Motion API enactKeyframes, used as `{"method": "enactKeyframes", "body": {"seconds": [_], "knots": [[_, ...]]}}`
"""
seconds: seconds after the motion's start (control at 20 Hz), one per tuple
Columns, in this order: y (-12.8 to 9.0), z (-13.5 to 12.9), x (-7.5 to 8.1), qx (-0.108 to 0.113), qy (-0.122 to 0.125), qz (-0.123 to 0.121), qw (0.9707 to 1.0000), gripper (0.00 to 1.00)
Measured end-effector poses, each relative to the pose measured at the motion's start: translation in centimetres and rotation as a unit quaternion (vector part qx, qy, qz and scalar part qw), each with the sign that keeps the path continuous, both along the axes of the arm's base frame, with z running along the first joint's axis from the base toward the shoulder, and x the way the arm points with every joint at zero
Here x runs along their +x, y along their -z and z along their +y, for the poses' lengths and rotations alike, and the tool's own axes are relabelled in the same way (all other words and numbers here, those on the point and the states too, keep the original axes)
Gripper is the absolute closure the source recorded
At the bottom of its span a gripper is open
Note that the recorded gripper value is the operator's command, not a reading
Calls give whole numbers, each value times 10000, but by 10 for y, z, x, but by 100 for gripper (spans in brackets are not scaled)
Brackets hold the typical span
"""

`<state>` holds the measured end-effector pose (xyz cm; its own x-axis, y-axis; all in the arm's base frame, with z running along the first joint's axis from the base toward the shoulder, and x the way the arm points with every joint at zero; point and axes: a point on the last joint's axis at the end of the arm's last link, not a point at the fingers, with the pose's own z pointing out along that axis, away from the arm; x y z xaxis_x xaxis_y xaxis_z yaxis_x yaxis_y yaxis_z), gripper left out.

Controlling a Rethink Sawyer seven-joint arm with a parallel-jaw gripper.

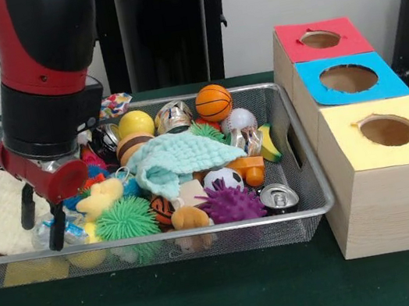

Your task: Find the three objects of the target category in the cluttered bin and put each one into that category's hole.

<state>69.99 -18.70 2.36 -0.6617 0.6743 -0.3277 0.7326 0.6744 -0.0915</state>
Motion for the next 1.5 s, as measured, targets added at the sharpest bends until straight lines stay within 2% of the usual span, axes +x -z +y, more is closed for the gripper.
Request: {"method": "enactKeyframes", "body": {"seconds": [0.5,1.15,1.4,1.45,1.5], "knots": [[4,-7,-14,74,162,88,9998,0],[7,-7,-26,154,255,201,9994,0],[11,-10,-32,282,395,208,9986,0],[11,-11,-33,316,430,205,9984,100],[10,-14,-34,345,487,178,9981,100]]}}
